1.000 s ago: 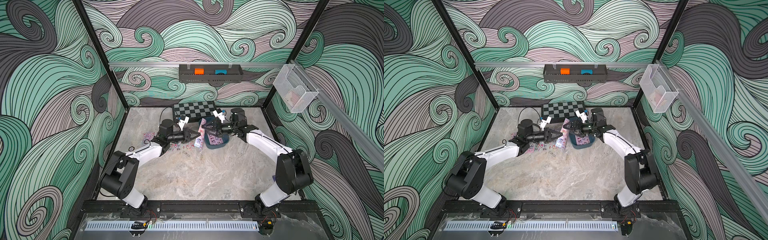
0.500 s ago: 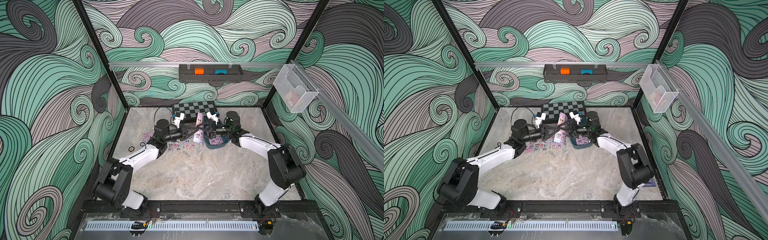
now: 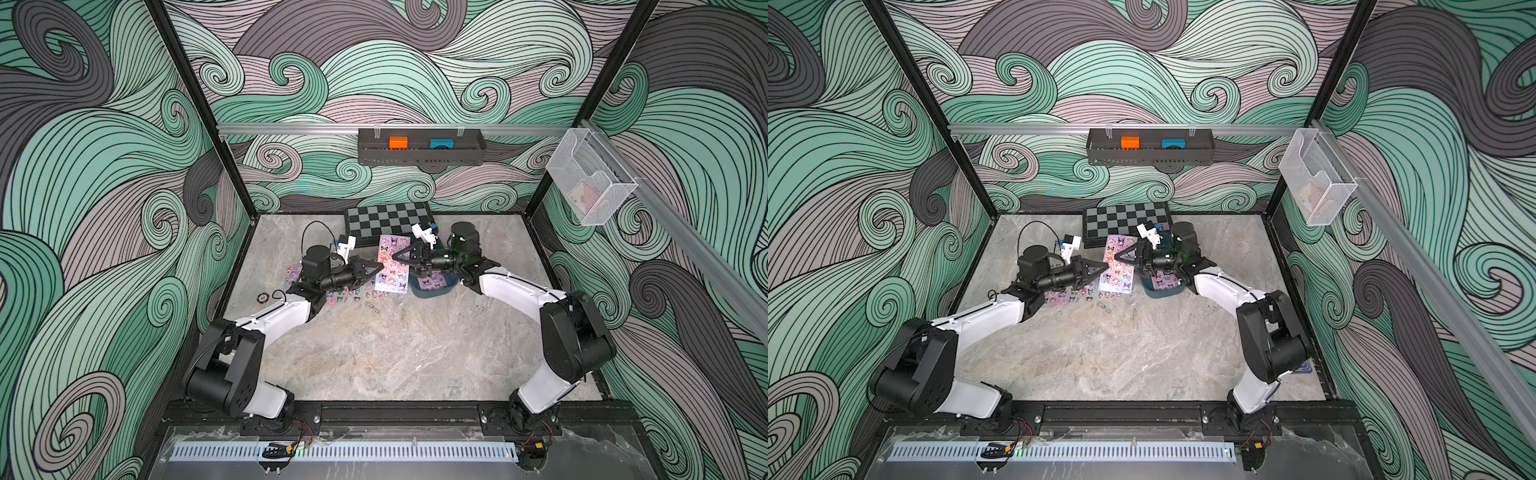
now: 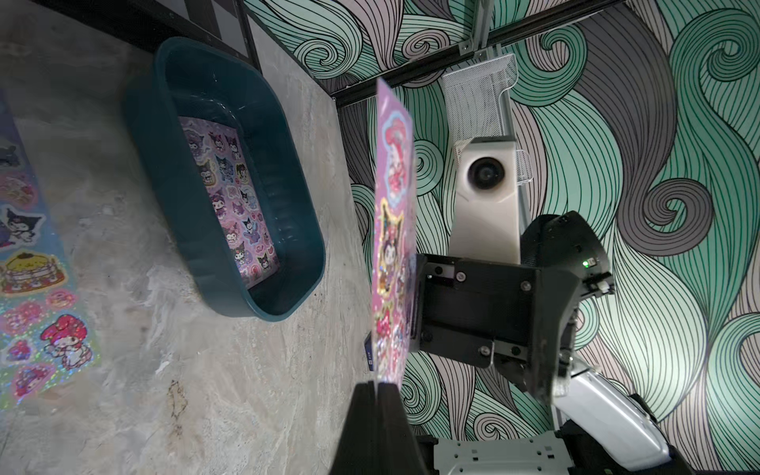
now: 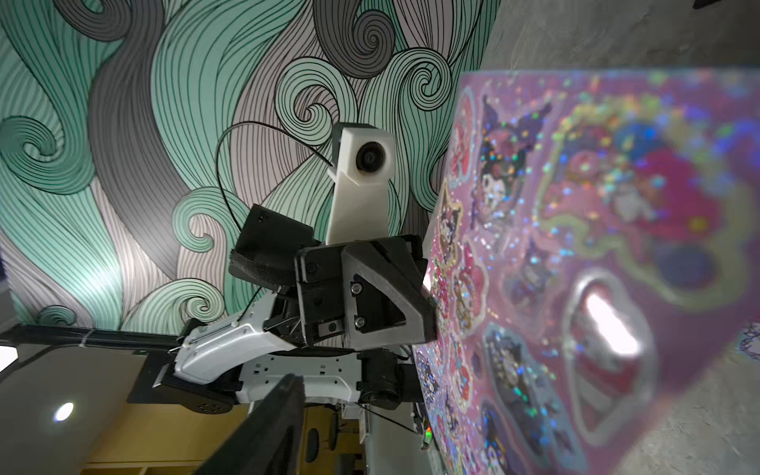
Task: Take the stickers out of the storage box
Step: Place the sticker at the center of the board.
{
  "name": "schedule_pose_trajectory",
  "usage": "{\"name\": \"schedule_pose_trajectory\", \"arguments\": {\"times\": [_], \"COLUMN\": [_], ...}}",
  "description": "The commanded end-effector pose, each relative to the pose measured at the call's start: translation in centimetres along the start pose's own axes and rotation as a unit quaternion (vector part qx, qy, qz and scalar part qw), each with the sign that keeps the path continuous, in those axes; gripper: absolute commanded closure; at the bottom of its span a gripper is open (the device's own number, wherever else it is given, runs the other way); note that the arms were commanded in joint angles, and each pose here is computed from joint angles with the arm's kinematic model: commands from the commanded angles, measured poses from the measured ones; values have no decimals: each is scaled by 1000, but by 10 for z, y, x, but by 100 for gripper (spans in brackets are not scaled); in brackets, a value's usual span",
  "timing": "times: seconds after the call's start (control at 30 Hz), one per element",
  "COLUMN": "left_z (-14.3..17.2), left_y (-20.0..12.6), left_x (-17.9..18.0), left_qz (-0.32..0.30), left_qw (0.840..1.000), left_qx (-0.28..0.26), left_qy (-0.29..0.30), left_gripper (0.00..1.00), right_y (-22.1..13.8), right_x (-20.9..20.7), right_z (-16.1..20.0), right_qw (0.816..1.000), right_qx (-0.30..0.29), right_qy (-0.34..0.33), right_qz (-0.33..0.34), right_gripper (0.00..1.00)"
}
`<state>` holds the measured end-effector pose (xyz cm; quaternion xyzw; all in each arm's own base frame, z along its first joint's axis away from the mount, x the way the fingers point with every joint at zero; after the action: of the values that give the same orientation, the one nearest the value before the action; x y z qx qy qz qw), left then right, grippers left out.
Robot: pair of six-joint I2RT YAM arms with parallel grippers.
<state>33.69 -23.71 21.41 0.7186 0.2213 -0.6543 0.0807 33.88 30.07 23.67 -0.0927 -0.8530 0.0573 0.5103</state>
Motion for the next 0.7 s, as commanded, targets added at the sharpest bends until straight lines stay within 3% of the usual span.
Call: {"name": "schedule_pose_trajectory", "arguments": {"times": [0.0, 0.07, 0.1, 0.23, 0.3, 0.37, 0.47, 0.67], "left_z": [-4, -3, -2, -2, -3, -2, -3, -13], "left_y": [-7, -10, -10, -15, -18, -22, -37, -96], "left_x": [-8, -12, -11, -9, -6, -2, 25, 74], "left_qz": [4, 7, 5, -5, -14, -29, -121, -287], "left_qw": [1000, 999, 1000, 999, 999, 999, 991, 950], "left_qx": [-11, -14, -13, -15, -20, -21, -44, -100], "left_qy": [23, 28, 28, 33, 32, 36, 43, 68], "left_gripper": [100, 100, 100, 100, 95, 77, 64, 58], "right_y": [-3, -3, -2, 2, 4, 8, 13, 40], "right_x": [0, -6, -7, -10, -11, -12, -16, -32], "right_z": [3, 3, 3, 6, 7, 10, 19, 64], "right_qw": [999, 998, 998, 997, 997, 997, 997, 992], "right_qx": [0, -1, -1, 8, 13, 22, 33, 89], "right_qy": [-17, -13, -12, -12, -13, -10, -10, 3], "right_qz": [37, 54, 59, 72, 75, 70, 74, 89], "right_gripper": [52, 73, 79, 91, 95, 98, 100, 100]}}
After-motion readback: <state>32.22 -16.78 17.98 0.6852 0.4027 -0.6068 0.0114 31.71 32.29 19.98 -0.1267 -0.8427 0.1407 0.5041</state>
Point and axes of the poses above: each gripper's point midway between its finger pads, its own y axis out along the fingers, its own x axis along the line the jaws close on, z = x × y, the point moved 1 cm from there along -y, back along the fingers, and after that the axes turned 12 degrees about -y, right-handed, at the moved point
